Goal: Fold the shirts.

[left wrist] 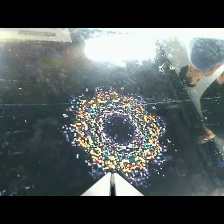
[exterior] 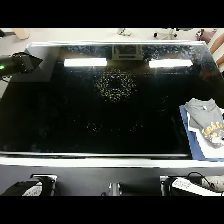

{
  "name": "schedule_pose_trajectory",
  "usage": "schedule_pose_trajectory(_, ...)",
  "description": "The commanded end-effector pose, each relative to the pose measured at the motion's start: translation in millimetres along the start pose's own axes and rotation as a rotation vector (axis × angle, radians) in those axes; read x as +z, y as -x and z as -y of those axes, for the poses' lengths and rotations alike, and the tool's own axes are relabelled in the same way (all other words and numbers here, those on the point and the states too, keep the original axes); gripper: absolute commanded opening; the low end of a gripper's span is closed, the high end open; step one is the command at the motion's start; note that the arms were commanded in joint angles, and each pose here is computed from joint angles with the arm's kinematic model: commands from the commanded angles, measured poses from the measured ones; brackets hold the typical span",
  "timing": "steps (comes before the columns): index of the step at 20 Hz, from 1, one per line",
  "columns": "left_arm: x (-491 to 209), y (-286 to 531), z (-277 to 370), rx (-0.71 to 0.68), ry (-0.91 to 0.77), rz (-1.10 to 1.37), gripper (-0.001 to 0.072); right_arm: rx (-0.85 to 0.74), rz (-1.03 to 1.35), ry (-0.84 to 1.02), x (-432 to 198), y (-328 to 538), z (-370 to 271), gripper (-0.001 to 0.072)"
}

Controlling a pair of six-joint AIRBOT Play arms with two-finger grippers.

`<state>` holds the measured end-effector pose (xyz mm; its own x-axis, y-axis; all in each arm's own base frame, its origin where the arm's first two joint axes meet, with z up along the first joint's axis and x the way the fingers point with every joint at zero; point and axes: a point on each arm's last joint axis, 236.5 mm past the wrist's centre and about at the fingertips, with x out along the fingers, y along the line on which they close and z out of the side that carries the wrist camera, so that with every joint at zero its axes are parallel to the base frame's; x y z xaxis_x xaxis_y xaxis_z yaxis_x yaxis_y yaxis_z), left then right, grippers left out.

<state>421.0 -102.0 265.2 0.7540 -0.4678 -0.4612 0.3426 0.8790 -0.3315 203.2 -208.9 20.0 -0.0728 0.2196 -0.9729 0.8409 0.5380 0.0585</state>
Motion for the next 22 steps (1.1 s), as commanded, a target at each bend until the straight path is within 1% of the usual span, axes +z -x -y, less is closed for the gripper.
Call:
schedule_pose_trajectory(1,0.1,-0.4,0.0,0.0,-0.015,0.001,0.0026,-0.074,0.012,-0.022,6.5,-37.1,20.7,0.016)
schedule_pose_trajectory(2,0.1,-0.4,0.0,0.0,-0.015,0.001,0.0026,-0.074,0.016,-0.022,7.6,-39.2,20.8,0.0502)
schedule_pose_trajectory(3,0.1,-0.4,0.0,0.0,-0.015,0.001,0.0026,-0.072,0.035,-0.005,12.2,-37.5,20.2,0.0713)
schedule_pose_trajectory(5,0.5,-0.3,0.0,0.0,-0.016,0.001,0.0025,-0.066,0.133,0.042,33.0,-8.5,15.7,0.0702)
schedule_pose_trajectory(7,3.1,-3.9,-3.2,0.011,-0.026,0.002,0.0023,0.017,0.395,0.124,77.1,62.5,-22.9,0.0685)
schedule_pose_trajectory(8,3.3,-10.5,-12.7,0.055,-0.057,-0.018,0.0022,0.068,0.536,0.2,91.8,102.2,-57.0,0.0681)
schedule_pose_trajectory(10,-5.0,-33.7,-44.4,0.204,-0.091,-0.112,0.0022,0.169,0.768,0.407,89.7,167.9,-150.3,0.0679)
schedule_pose_trajectory(11,-15.5,-47.2,-65.8,0.31,-0.12,-0.186,0.0023,0.2,0.819,0.516,71.1,180.2,-198.9,0.0678)
schedule_pose_trajectory(12,-28.9,-57.9,-85.5,0.412,-0.15,-0.257,0.0025,0.203,0.822,0.61,49.1,174.7,-236.7,0.0669)
schedule_pose_trajectory(13,-52.1,-67.6,-101.9,0.492,-0.159,-0.351,0.0054,0.154,0.77,0.701,25.9,151.7,-263.2,0.0668)
schedule_pose_trajectory(14,-84.0,-74.7,-107.6,0.512,-0.123,-0.467,0.0297,0.094,0.647,0.756,2.5,115.0,-275.1,0.0668)
schedule_pose_trajectory(15,-121.4,-76.8,-107.8,0.506,-0.062,-0.602,0.0633,0.051,0.467,0.8,-24.1,74.9,-276.5,0.067)
schedule_pose_trajectory(16,-157.5,-77.3,-103.7,0.469,-0.034,-0.72,0.0657,0.032,0.294,0.821,-47.5,41.2,-274.2,0.0671)
schedule_pose_trajectory(17,-179.6,-79.6,-99.1,0.432,-0.018,-0.75,0.0652,0.039,0.161,0.82,-65.3,15.0,-273.6,0.067)
schedule_pose_trajectory(18,-193.4,-82.3,-96.9,0.419,0.013,-0.736,0.0646,0.051,0.107,0.807,-72.0,0.2,-273.5,0.067)
schedule_pose_trajectory(20,-213.8,-84.5,-102.3,0.439,0.065,-0.721,0.0634,0.042,0.126,0.751,-62.1,-14.8,-272.4,0.0672)
schedule_pose_trajectory(22,-221.7,-86.4,-104.6,0.443,0.074,-0.739,0.0621,0.032,0.151,0.741,-55.6,-15.7,-272.3,0.0672)
